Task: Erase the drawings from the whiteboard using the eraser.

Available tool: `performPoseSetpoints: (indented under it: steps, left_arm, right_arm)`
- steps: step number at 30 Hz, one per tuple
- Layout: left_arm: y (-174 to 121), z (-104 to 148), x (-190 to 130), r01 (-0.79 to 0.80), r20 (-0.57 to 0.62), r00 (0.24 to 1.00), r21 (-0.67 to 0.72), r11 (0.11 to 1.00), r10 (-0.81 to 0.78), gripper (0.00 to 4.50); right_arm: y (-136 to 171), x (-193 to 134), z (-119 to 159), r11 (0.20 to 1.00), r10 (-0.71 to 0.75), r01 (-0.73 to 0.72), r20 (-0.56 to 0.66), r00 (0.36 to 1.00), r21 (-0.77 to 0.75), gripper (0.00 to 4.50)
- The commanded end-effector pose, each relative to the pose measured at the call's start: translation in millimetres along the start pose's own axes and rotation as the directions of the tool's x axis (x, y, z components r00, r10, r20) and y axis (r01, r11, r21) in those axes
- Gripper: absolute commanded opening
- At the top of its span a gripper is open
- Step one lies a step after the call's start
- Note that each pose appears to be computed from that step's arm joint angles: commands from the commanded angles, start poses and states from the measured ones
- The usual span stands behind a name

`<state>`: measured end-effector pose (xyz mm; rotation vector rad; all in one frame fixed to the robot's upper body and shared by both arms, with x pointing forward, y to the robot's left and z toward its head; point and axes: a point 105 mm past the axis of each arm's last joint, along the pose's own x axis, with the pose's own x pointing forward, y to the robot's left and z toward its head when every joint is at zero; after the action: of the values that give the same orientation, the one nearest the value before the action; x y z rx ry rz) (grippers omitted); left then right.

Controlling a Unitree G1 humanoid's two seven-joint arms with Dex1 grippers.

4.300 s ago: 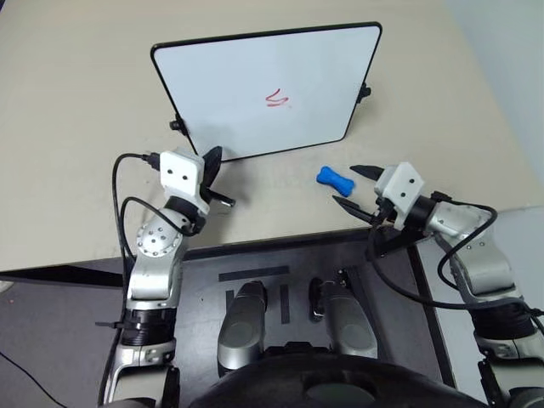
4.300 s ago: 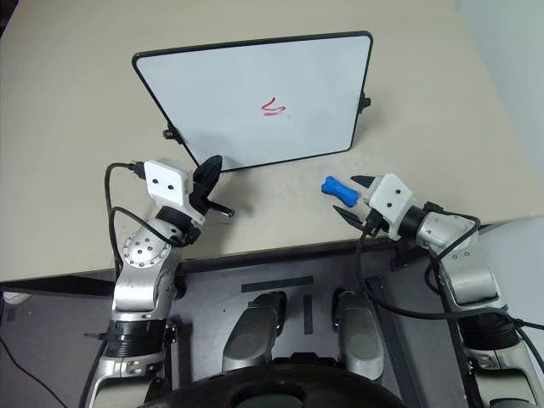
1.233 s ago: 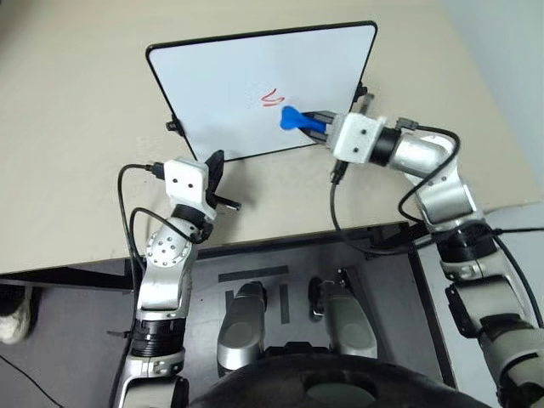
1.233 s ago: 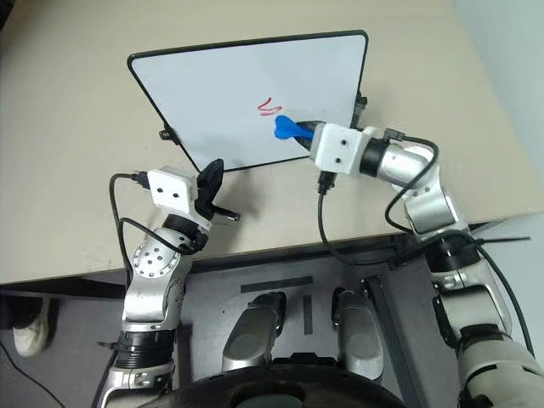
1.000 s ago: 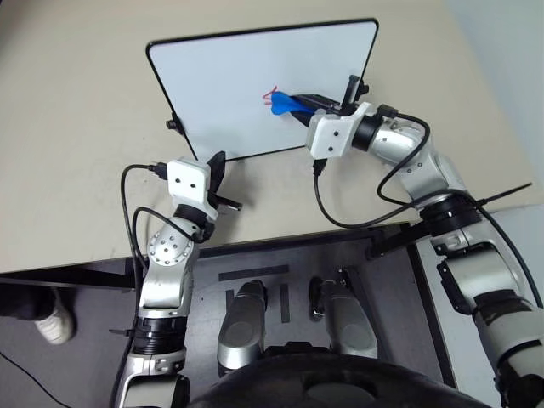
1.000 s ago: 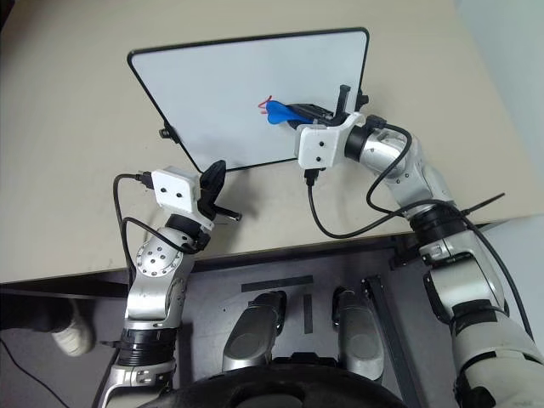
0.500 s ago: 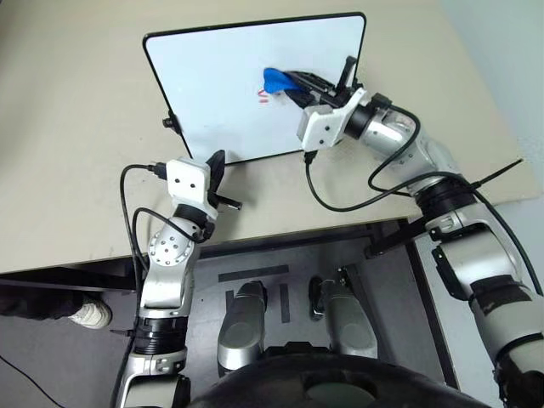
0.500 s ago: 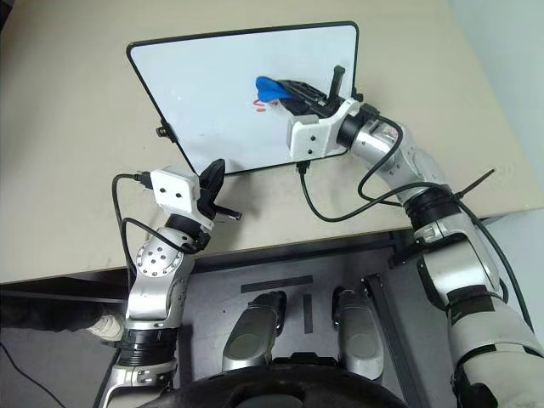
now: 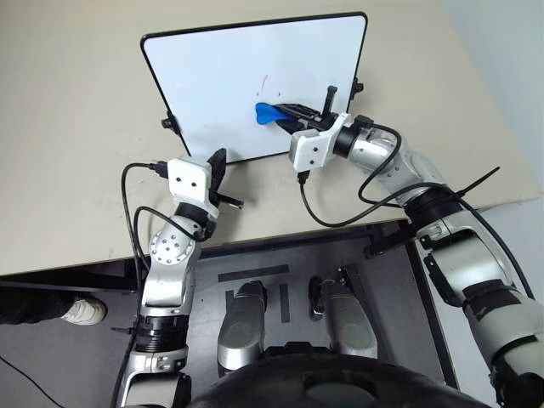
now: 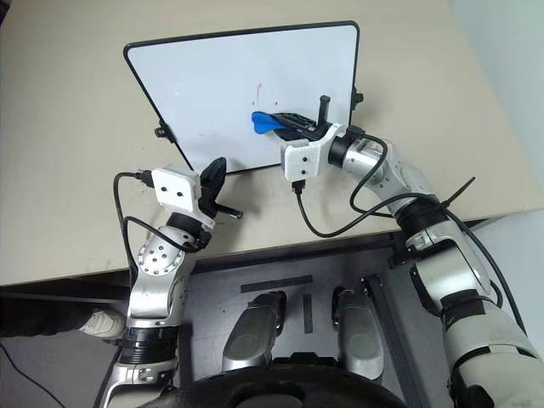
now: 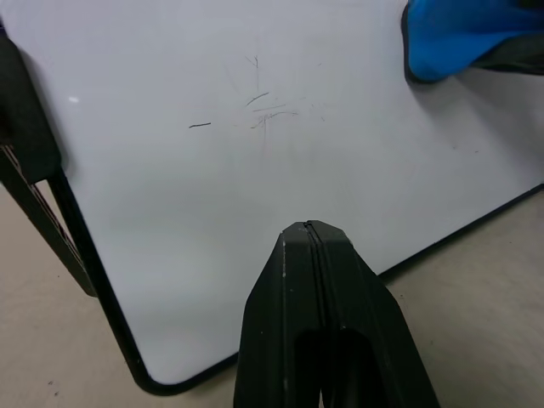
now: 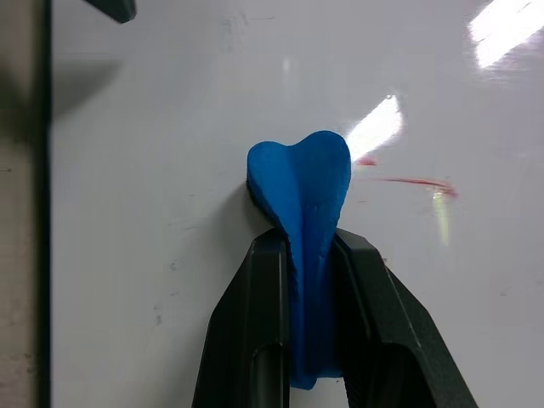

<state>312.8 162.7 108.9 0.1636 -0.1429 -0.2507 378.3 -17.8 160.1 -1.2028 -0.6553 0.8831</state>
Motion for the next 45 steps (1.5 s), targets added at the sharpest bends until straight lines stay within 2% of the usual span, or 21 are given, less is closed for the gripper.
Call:
performPoseSetpoints:
  steps: [1, 6, 10, 13, 21, 23, 28, 31, 37, 40, 45]
  left_arm:
    - [1, 10, 2, -0.001, 0.044, 0.999, 0.011, 1.0, 0.0, 0.0]
    - [1, 10, 2, 0.003, 0.043, 0.999, 0.013, 1.0, -0.004, 0.0]
    - [0, 10, 1, 0.008, 0.041, 0.999, 0.012, 1.0, -0.008, 0.0]
    - [-1, 10, 2, 0.012, 0.041, 0.999, 0.011, 1.0, -0.012, 0.0]
    - [-3, 9, 2, 0.017, 0.041, 0.999, 0.007, 1.0, -0.017, 0.0]
    - [-4, 9, 2, 0.017, 0.041, 0.999, 0.005, 1.0, -0.017, 0.0]
    - [-4, 8, 2, 0.016, 0.039, 0.999, 0.002, 1.0, -0.016, 0.0]
    - [-5, 8, 2, 0.018, 0.037, 0.999, 0.001, 1.0, -0.018, 0.0]
    - [-5, 8, 2, 0.018, 0.037, 0.999, 0.002, 1.0, -0.018, 0.0]
    - [-5, 8, 1, 0.017, 0.037, 0.999, 0.003, 1.0, -0.017, 0.0]
    - [-4, 8, 2, 0.02, 0.036, 0.999, 0.004, 1.0, -0.02, 0.0]
  right_arm:
    - [-24, 1, 2, 0.996, -0.085, 0.084, 0.0, 0.996, -0.026, 0.38]
    - [-60, -4, 8, 0.971, -0.229, 0.23, 0.025, 0.973, -0.06, 0.38]
    - [-69, -6, 13, 0.96, -0.272, 0.274, 0.034, 0.962, -0.064, 0.38]
    - [-62, -5, 15, 0.969, -0.241, 0.243, 0.034, 0.97, -0.045, 0.38]
    - [-5, 0, 16, 0.999, -0.026, 0.025, 0.024, 0.999, 0.031, 0.38]
    - [1, 0, 16, 0.999, -0.005, 0.004, 0.019, 1.0, 0.037, 0.38]
    - [-11, -1, 13, 0.998, -0.052, 0.052, 0.0, 0.999, 0.027, 0.38]
    - [-38, -4, 13, 0.988, -0.153, 0.153, -0.003, 0.988, -0.002, 0.38]
    - [-63, -15, 7, 0.968, -0.249, 0.249, -0.026, 0.968, -0.033, 0.38]
    - [-60, -20, 4, 0.97, -0.241, 0.239, -0.041, 0.97, -0.035, 0.38]
    - [-24, -25, -1, 0.993, -0.119, 0.119, -0.067, 0.991, -0.002, 0.38]
